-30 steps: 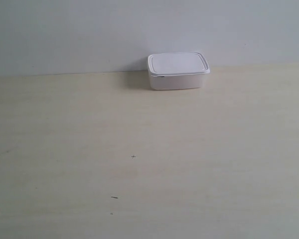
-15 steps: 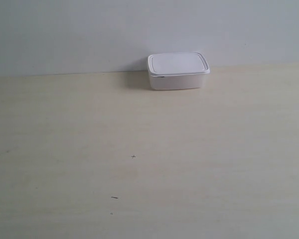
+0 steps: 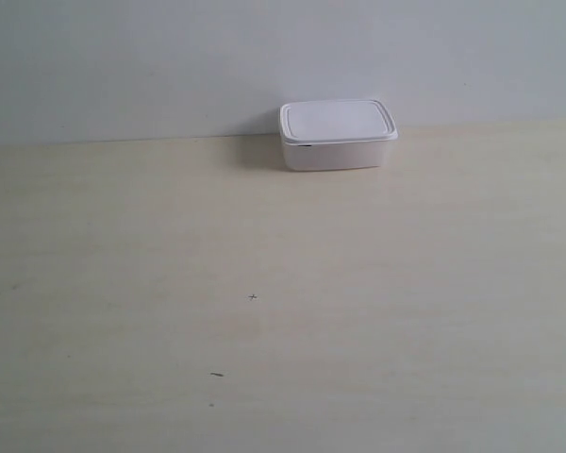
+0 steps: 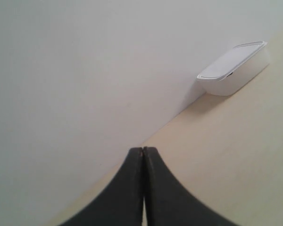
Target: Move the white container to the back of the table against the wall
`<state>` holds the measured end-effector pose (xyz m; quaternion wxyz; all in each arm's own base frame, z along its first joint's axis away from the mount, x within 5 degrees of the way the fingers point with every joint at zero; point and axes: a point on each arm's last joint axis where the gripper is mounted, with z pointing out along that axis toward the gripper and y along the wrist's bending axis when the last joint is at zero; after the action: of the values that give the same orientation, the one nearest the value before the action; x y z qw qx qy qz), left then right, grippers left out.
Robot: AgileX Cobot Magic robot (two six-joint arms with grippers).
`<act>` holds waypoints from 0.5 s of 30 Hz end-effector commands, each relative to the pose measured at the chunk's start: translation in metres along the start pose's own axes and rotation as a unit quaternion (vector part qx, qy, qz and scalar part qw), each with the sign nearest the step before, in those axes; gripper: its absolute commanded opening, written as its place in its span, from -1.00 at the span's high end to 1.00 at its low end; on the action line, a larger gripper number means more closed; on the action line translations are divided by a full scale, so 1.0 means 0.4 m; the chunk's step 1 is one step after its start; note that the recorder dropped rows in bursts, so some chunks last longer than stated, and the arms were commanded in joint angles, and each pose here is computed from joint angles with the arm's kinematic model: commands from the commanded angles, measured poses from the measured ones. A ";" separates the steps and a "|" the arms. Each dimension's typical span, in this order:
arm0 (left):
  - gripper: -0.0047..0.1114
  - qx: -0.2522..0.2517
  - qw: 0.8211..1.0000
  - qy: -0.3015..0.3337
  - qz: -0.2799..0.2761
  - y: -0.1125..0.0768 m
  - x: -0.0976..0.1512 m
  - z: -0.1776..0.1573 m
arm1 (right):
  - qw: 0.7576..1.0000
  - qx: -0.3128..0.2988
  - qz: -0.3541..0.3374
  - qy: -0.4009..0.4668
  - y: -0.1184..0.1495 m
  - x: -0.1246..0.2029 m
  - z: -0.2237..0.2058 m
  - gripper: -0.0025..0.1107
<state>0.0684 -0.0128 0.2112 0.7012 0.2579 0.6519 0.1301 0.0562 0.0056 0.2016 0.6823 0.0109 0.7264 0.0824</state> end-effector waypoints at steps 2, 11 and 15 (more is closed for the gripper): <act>0.92 -0.003 1.000 -0.003 0.001 0.001 -0.001 -0.002 | 1.000 0.003 -0.005 -0.005 -0.001 0.001 0.000 0.96; 0.92 0.028 0.999 0.024 0.001 -0.013 0.011 -0.002 | 0.999 0.010 -0.005 0.034 -0.005 0.019 -0.001 0.96; 0.92 0.037 0.999 0.031 0.001 -0.017 0.015 -0.003 | 0.999 0.013 -0.005 0.049 -0.006 0.026 -0.001 0.96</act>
<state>0.0677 -0.0152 0.2034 0.6725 0.2801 0.6749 0.1179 0.0555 0.0051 0.1944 0.6533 0.0130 0.7530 0.0771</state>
